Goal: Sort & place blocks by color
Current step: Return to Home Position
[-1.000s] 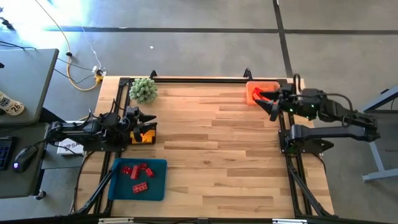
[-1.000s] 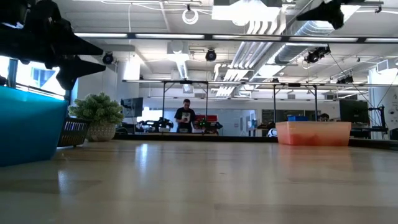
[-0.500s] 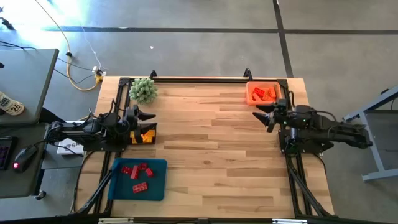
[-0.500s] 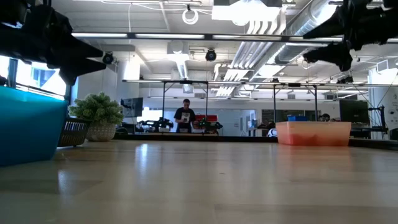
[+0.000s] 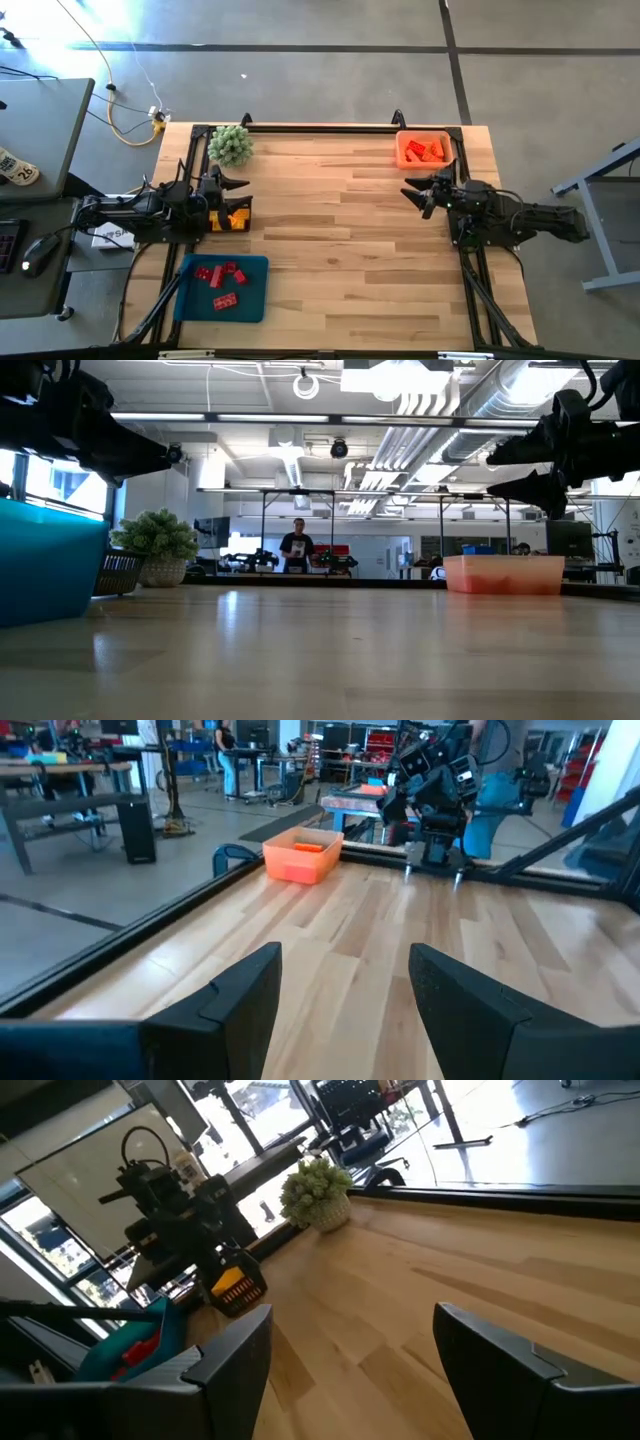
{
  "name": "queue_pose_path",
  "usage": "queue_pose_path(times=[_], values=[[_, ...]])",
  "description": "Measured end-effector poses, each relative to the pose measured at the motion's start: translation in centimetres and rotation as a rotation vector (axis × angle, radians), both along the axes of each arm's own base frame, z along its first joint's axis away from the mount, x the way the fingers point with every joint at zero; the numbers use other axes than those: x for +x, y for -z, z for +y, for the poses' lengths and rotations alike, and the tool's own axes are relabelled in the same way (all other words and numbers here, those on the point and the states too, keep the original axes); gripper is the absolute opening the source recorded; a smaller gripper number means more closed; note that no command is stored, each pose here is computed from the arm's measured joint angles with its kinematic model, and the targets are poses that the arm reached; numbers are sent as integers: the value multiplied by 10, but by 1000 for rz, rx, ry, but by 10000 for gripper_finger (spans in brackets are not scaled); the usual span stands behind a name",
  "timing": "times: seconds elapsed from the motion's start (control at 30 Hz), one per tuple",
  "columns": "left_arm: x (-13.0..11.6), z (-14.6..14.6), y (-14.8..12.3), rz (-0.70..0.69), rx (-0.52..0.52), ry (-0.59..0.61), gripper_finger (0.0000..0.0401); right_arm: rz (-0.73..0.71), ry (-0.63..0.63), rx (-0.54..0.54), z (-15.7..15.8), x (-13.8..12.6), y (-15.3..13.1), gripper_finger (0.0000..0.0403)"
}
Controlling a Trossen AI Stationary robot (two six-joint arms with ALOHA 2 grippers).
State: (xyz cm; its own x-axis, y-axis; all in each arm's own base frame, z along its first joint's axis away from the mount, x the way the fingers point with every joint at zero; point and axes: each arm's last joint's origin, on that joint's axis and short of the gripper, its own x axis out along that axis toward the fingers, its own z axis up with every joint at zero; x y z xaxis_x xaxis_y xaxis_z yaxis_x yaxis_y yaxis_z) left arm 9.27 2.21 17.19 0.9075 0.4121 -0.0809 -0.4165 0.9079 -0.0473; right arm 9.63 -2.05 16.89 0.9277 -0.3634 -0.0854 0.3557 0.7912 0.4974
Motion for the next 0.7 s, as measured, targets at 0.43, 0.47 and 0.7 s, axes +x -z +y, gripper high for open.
queue_pose_path(times=[0.43,0.47,0.7], values=[[0,0,0,12,27,2,209,15,-40,-20,1,1,1,261],[0,0,0,11,27,2,209,18,-58,-22,1,1,1,261],[0,0,0,12,27,3,209,28,-121,-34,3,1,2,261]])
